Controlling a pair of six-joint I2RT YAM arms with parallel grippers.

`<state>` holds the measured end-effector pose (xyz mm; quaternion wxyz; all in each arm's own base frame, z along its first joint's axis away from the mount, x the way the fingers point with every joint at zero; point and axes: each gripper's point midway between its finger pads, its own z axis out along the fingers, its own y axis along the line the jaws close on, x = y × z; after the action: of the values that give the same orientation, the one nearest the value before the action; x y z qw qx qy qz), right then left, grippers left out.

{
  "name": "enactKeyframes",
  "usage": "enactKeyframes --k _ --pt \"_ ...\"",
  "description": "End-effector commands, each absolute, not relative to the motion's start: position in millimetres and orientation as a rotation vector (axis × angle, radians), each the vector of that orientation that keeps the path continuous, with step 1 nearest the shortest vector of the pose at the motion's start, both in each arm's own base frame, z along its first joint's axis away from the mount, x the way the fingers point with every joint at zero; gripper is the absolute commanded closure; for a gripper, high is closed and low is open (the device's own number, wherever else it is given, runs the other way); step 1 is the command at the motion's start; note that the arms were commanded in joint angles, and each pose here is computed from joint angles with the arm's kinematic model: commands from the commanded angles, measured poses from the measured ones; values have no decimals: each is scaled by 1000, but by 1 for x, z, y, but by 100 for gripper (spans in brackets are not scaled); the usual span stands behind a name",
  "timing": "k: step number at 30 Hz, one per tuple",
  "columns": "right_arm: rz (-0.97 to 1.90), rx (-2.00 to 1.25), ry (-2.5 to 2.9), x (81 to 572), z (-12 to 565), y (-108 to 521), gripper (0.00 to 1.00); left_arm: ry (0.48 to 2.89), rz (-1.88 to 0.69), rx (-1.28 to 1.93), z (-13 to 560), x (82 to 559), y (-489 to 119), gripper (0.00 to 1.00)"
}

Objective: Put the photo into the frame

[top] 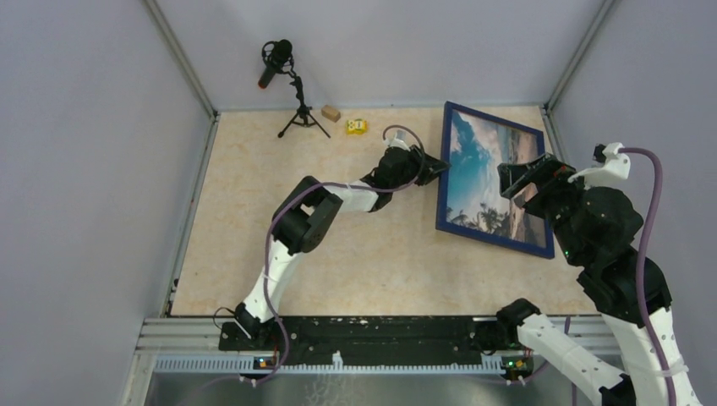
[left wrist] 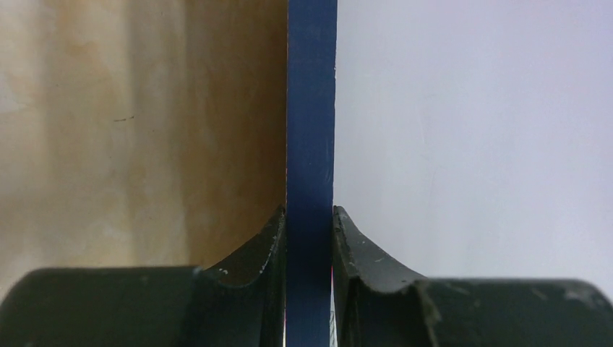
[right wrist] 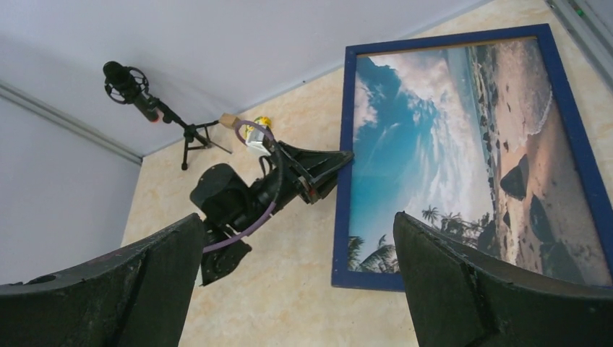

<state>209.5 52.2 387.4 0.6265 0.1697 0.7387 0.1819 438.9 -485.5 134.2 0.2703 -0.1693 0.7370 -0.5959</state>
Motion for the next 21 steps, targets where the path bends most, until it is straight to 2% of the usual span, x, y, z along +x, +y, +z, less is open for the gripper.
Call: enactKeyframes --k 1,5,6,8,9,10,14,21 --pt "414 363 1691 206 389 52 1 1861 -1669 -480 173 451 -497 84" --pt "416 309 1687 203 393 54 1 1971 -1460 -396 164 443 -477 45" --pt "420 298 1686 202 395 55 1 2014 -1388 -359 163 441 -471 32" --pt "427 278 1683 201 398 56 1 2093 -1245 -284 166 435 -454 18" --pt "431 277 1679 200 400 56 1 2133 -1183 -245 166 429 -443 7" --pt "432 278 1676 199 401 56 1 2150 -1130 -202 172 422 -433 2" --pt "433 275 1668 198 405 55 1 2161 -934 -31 203 392 -384 2" --pt "402 241 1654 194 411 50 1 1925 -850 290 314 314 -308 2"
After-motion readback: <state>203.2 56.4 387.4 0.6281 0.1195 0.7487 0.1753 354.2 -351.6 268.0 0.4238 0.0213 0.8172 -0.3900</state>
